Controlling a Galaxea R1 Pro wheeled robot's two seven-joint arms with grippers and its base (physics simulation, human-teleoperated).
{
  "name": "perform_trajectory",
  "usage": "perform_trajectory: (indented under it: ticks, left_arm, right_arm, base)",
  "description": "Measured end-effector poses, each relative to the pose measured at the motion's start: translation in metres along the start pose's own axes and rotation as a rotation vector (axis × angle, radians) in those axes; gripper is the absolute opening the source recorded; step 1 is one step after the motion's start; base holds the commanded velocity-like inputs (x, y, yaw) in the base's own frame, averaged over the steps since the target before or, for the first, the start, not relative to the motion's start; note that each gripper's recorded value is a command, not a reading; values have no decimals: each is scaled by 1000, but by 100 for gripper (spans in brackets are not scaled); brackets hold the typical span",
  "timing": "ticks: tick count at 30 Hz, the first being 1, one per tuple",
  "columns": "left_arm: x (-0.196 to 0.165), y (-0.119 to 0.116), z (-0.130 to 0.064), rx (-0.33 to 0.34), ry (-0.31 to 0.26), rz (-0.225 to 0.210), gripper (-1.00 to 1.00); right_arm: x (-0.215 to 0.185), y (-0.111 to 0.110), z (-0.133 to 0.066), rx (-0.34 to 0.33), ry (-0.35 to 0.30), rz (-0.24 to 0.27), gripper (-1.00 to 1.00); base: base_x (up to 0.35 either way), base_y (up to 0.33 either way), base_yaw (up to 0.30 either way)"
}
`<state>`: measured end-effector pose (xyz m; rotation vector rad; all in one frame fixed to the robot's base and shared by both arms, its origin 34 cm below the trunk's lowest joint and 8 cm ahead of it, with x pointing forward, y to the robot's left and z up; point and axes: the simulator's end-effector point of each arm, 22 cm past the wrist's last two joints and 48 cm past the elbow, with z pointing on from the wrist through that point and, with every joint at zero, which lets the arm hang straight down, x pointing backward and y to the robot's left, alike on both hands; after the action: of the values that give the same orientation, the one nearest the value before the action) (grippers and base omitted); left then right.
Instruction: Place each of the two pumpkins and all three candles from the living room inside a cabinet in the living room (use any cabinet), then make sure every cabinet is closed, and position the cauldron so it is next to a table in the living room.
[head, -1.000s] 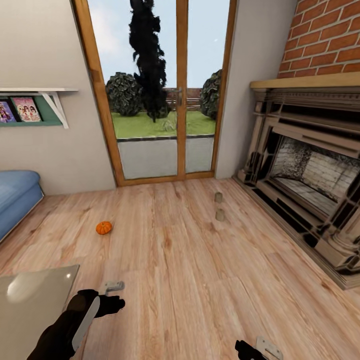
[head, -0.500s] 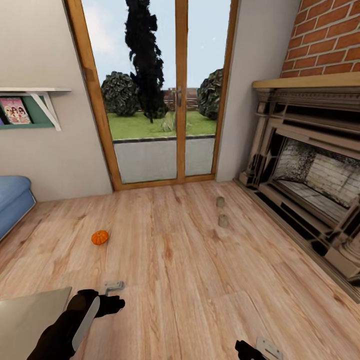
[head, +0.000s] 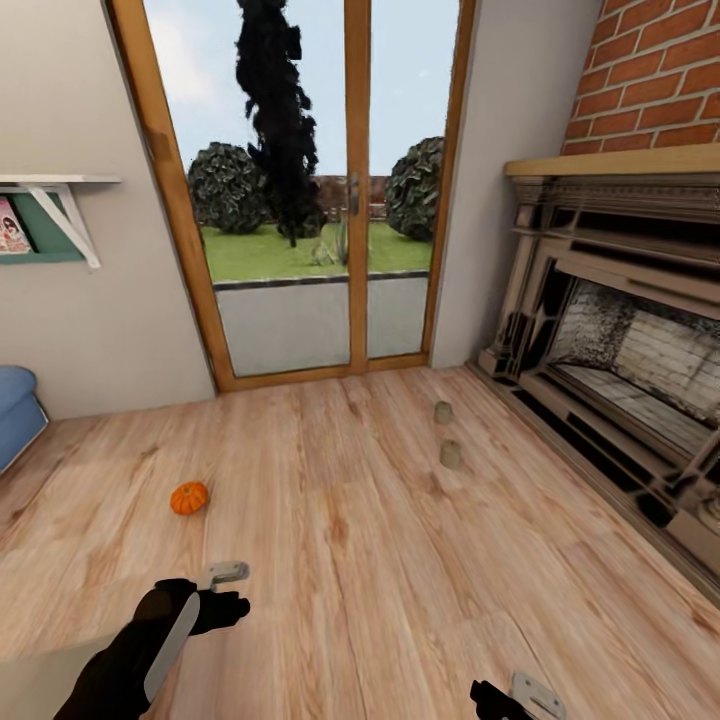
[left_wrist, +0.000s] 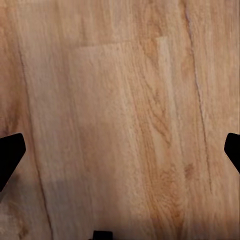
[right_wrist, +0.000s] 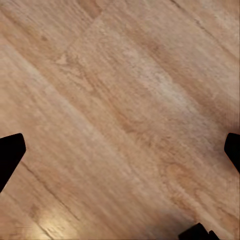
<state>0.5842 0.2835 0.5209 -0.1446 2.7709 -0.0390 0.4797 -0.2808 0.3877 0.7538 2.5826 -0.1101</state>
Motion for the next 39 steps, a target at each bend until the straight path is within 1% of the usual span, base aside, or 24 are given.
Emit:
perform_trajectory:
  ticks: [7,12,18,23,30,39]
  left_arm:
    - [0,0,0,0,0,0,100]
    - [0,0,0,0,0,0,100]
    - [0,0,0,0,0,0,100]
    - [0,0,0,-1,0,1,100]
    - [0,0,0,-1,0,2,100]
    - [0,0,0,-1,0,1,100]
  right_arm:
    - [0,1,0,-3,-1,0,100]
    - [0,9,0,-41,-1,1,100]
    - [0,11,0,-49,-1,1,100]
    - [0,11,0,-49,-1,1,100]
    - [0,11,0,-51,-1,1,100]
    - [0,11,0,-50,0,2,100]
  base:
    - [286,51,-40]
    - [298,71,-143]
    - [308,45,-54]
    - [309,47,-206]
    - [309,116,-84]
    - [299,144,-230]
